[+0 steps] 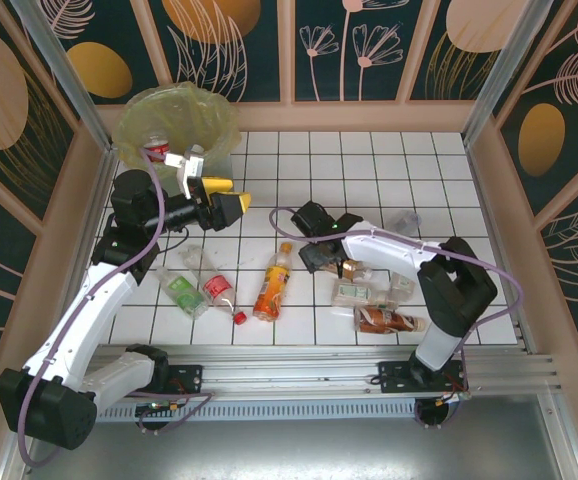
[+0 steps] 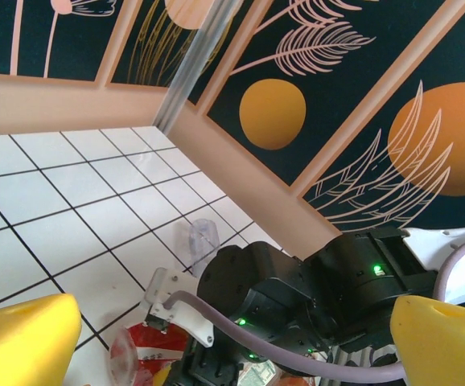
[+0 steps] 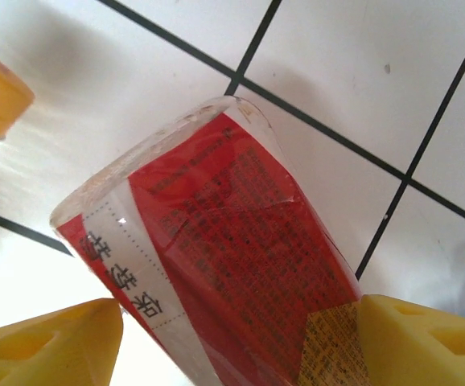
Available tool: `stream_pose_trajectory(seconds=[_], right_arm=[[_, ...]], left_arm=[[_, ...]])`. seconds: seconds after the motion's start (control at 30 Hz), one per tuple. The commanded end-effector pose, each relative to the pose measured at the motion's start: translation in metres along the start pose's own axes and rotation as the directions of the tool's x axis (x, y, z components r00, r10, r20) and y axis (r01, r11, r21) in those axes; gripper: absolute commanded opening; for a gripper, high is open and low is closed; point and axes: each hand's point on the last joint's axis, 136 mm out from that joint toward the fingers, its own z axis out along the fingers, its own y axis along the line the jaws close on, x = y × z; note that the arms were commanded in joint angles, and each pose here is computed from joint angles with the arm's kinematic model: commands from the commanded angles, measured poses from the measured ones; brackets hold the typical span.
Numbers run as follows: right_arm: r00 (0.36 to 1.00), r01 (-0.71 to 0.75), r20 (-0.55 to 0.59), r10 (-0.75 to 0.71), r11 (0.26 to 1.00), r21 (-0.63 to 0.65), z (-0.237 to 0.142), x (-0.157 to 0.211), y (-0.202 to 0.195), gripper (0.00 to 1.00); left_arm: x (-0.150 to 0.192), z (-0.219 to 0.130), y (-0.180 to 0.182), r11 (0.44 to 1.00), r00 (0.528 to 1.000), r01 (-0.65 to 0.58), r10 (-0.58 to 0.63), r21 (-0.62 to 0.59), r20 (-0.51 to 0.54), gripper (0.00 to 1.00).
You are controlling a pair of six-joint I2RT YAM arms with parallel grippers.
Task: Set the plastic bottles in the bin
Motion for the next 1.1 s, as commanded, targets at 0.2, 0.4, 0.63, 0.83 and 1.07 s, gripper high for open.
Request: stream_pose_trajectory(seconds=[0.2, 0.4, 0.63, 0.83, 1.07], right_arm=[[0.987, -0.048, 0.150, 0.051, 0.999, -0.020, 0.010, -0.062, -0.004, 0.77], [0.977, -0.038, 0.209, 0.051, 0.997, -0.064, 0.004, -0.095, 0.006, 0.82], [0.973, -0.003, 0.227, 0.030, 0.993, -0.116, -0.017, -0.087, 0.005, 0.88], [0.984, 0.035, 0.180, 0.007, 0.973, -0.230, -0.034, -0.047, 0.008, 0.92], [0.996, 0.012, 0.089, 0.012, 0.964, -0.267, -0.033, -0.014, -0.008, 0.92]], left_arm=[[-0.001, 0.000, 0.001, 1.000, 1.000, -0.008, 0.008, 0.004, 0.008, 0.99], [0.000, -0.001, 0.001, 1.000, 1.000, -0.009, 0.009, 0.002, 0.008, 0.99], [-0.001, -0.001, 0.000, 1.000, 1.000, -0.011, 0.011, 0.003, 0.008, 0.99], [-0.001, -0.001, -0.003, 1.000, 1.000, -0.011, 0.011, 0.012, 0.009, 0.99], [-0.001, -0.001, -0.003, 1.000, 1.000, -0.010, 0.010, 0.016, 0.010, 0.99]])
